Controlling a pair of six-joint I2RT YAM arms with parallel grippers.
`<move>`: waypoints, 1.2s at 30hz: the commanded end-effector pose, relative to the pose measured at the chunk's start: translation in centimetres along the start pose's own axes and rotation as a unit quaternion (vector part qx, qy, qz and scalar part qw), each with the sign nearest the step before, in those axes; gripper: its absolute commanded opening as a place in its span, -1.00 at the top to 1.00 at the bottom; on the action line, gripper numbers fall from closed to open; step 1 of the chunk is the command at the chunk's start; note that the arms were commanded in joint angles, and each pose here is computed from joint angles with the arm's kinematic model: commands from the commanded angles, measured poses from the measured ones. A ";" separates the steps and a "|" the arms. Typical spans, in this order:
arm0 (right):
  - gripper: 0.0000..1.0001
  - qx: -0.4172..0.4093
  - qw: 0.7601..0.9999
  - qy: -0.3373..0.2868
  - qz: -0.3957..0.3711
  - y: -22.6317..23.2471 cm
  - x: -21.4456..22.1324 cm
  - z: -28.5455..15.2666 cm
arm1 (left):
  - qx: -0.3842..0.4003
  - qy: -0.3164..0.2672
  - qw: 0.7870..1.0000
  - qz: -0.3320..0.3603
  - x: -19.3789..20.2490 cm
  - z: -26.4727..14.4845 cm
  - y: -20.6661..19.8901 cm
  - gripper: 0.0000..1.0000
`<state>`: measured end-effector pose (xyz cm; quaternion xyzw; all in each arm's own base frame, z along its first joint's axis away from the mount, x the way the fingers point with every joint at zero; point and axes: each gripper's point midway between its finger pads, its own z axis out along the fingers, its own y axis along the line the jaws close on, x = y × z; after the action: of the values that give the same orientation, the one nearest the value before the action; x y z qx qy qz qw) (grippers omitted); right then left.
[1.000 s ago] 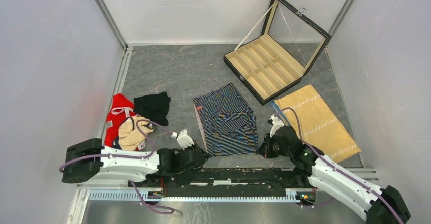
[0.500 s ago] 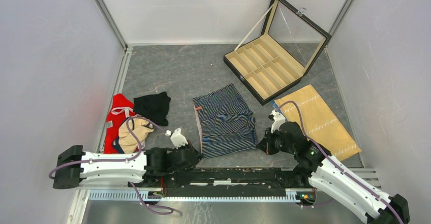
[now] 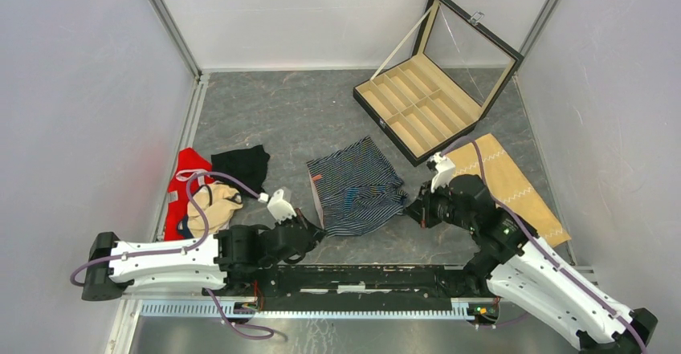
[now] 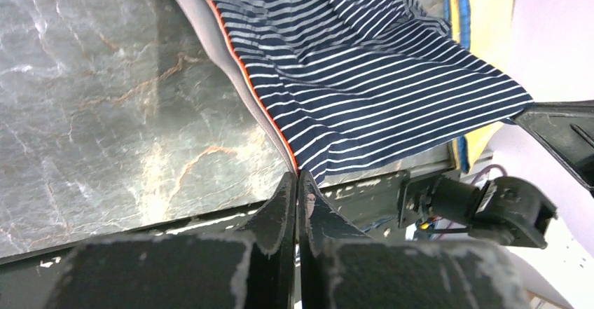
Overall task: Roll the underwear
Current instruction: Fold the underwear at the center of the board.
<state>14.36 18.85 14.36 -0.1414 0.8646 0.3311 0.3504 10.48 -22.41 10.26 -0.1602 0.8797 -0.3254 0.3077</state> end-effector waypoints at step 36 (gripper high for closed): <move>1.00 0.162 0.977 -0.099 -0.100 -4.4 -16.6 12.1 | -0.063 -0.154 0.985 0.039 -16.7 10.5 1.1 0.96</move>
<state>32.35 23.18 15.18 -0.1446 0.8690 0.1460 0.4501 28.10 -17.32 9.24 -0.2254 0.8553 -0.2000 0.4215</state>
